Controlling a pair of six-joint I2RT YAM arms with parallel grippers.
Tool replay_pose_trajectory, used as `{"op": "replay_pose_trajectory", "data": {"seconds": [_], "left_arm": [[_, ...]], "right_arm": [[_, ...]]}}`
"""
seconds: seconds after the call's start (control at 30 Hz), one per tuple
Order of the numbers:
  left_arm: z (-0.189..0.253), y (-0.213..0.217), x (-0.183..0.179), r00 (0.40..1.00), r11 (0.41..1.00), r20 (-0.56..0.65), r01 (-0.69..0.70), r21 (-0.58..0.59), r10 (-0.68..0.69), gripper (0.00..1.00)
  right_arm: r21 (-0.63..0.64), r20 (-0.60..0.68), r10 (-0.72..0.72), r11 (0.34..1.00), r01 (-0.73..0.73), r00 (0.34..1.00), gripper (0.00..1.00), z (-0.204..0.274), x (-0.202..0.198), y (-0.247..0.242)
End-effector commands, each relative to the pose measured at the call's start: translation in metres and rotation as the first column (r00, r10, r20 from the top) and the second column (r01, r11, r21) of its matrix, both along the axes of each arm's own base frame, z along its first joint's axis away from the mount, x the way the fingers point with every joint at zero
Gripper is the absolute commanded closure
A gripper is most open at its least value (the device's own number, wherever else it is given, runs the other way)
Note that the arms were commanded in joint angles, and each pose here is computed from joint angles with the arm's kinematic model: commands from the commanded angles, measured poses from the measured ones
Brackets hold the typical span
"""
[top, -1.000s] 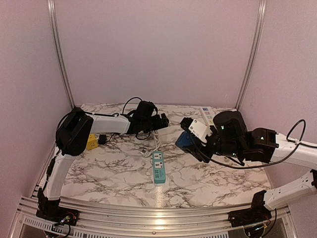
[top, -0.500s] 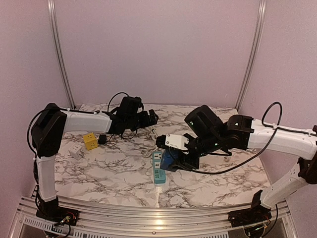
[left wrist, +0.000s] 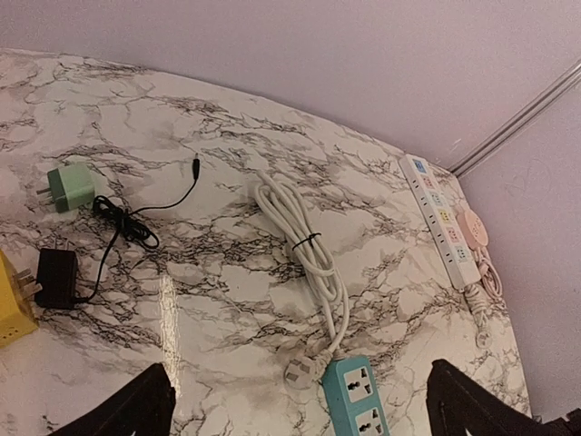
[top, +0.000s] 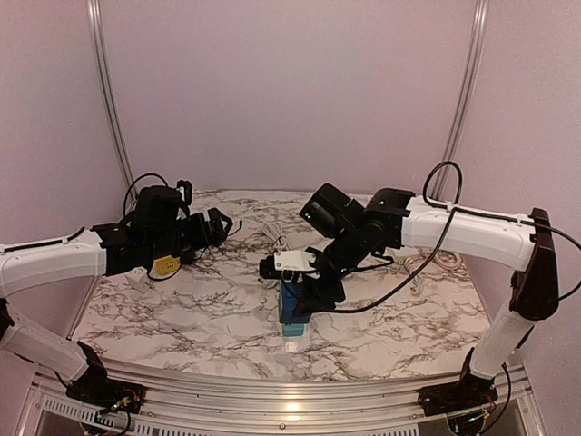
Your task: Insert the plug
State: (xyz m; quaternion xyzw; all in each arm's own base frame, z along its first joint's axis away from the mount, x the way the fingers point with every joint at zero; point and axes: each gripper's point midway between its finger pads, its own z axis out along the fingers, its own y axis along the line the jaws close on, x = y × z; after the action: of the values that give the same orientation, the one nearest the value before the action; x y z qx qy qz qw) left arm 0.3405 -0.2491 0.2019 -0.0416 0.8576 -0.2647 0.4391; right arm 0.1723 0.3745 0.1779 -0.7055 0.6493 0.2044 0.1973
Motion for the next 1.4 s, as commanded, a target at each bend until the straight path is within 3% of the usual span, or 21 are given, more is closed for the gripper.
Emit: {"op": "replay_pose_trajectory", "data": {"seconds": [0.0, 0.23, 0.5, 0.7, 0.87, 1.13, 1.37], "left_arm": [[0.006, 0.051, -0.038, 0.998, 0.996, 0.017, -0.063, 0.057, 0.062, 0.01], [0.022, 0.081, -0.074, 0.996, 0.994, 0.084, -0.018, 0.104, 0.009, 0.01], [0.006, 0.076, -0.095, 0.983, 0.981, 0.117, 0.12, 0.153, -0.139, 0.01], [0.014, 0.081, -0.094, 0.98, 0.984, 0.159, 0.097, 0.152, -0.122, 0.01], [0.01, 0.101, -0.088, 0.986, 0.99, 0.165, -0.03, 0.136, 0.007, 0.01], [0.005, 0.109, -0.095, 0.968, 0.997, 0.249, -0.049, 0.063, 0.031, 0.01], [-0.01, 0.111, -0.099, 0.971, 0.998, 0.231, -0.06, 0.026, 0.052, 0.01]], "right_arm": [[-0.004, -0.113, 0.032, 0.999, -0.033, 0.993, 1.0, -0.001, 0.006, -0.002], [-0.056, -0.118, 0.021, 0.998, -0.028, 0.993, 1.0, -0.017, 0.03, 0.005], [-0.039, -0.108, 0.002, 0.999, -0.006, 0.994, 1.0, -0.018, 0.073, 0.015], [-0.043, -0.166, -0.017, 0.999, 0.009, 0.986, 1.0, -0.027, 0.083, 0.013], [-0.091, -0.138, -0.069, 0.994, 0.056, 0.988, 1.0, -0.041, 0.091, 0.006], [-0.056, -0.071, -0.117, 0.992, 0.113, 0.991, 1.0, -0.042, 0.097, 0.002], [-0.036, -0.009, -0.144, 0.989, 0.144, 0.989, 1.0, -0.042, 0.104, -0.001]]}}
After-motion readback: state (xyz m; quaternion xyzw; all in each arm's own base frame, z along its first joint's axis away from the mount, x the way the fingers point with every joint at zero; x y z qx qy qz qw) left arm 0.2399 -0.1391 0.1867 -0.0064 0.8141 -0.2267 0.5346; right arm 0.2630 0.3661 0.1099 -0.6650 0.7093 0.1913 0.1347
